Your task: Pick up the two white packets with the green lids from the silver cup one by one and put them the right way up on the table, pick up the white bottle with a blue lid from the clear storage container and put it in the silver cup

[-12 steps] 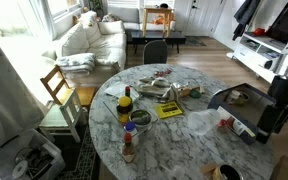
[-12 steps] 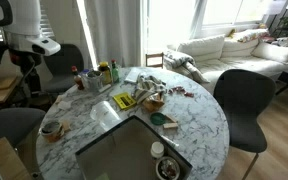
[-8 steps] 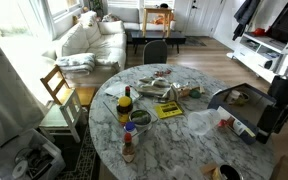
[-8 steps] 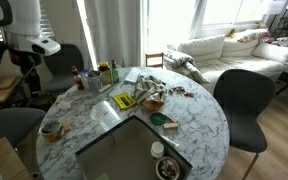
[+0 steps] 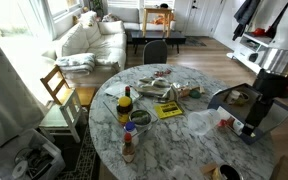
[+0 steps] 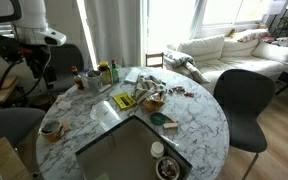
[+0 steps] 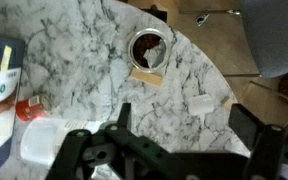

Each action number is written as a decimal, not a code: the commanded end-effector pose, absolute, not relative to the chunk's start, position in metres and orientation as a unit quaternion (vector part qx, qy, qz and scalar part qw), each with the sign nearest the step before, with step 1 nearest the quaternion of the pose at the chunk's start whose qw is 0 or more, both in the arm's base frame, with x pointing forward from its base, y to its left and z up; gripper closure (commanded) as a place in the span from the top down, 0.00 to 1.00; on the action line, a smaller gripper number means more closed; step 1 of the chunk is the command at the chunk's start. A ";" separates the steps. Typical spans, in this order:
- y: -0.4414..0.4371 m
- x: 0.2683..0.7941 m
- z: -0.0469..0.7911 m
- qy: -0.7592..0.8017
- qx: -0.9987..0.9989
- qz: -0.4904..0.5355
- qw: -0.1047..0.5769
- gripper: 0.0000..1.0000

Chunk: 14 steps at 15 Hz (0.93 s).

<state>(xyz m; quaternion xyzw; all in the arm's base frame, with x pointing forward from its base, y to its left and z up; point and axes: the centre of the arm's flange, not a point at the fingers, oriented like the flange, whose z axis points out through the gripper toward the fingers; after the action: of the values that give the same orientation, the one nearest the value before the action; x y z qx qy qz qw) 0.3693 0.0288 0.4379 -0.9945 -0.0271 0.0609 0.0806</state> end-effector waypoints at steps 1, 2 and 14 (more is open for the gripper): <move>0.056 0.441 0.430 -0.126 -0.989 0.053 0.063 1.00; 0.065 0.458 0.426 -0.152 -0.985 0.051 0.057 1.00; 0.127 0.539 0.401 -0.312 -0.950 0.005 0.014 1.00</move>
<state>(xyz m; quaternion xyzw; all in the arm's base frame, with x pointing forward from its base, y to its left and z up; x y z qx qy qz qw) 0.5390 0.1265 0.4011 -0.9499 -0.3123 0.0053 0.0143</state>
